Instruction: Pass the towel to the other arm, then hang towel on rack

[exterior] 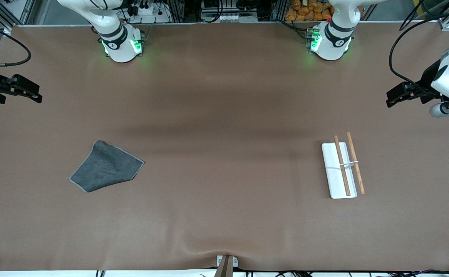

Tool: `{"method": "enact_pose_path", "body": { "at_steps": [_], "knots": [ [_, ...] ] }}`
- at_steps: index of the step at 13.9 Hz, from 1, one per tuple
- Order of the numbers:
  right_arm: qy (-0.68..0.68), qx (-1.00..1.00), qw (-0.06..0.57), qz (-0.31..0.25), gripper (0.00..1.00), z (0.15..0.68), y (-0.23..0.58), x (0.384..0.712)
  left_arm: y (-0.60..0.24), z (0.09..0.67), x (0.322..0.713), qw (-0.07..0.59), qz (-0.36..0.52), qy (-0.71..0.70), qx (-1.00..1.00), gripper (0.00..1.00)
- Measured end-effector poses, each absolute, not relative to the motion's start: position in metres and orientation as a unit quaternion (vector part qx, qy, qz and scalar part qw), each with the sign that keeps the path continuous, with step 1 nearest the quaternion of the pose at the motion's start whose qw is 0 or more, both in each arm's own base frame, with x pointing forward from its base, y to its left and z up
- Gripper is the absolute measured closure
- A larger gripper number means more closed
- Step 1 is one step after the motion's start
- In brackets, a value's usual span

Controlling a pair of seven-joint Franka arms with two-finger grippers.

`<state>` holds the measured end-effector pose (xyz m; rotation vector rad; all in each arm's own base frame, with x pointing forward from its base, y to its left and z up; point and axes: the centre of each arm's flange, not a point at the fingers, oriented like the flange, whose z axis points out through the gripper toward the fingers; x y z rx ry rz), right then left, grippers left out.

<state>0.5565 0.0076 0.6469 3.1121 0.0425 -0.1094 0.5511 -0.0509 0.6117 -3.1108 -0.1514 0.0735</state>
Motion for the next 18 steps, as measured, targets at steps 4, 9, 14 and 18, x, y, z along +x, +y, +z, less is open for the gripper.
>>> {"method": "enact_pose_path", "body": {
  "at_steps": [4,9,14,18],
  "knots": [
    [0.014,0.999,0.013,-0.035,0.00,0.647,0.008,0.556,-0.050,0.611,0.552,0.013,0.024,-0.049,-0.998,0.00],
    [0.014,0.999,0.012,-0.047,0.00,0.638,0.008,0.559,-0.047,0.610,0.553,0.013,0.026,-0.052,-0.998,0.00],
    [0.014,0.995,0.011,-0.097,0.00,0.606,0.007,0.567,-0.045,0.607,0.554,0.012,0.028,-0.054,-0.998,0.00],
    [0.026,0.988,-0.002,-0.151,0.00,0.558,0.007,0.570,-0.045,0.607,0.554,0.012,0.028,-0.053,-0.998,0.00]
  ]
}}
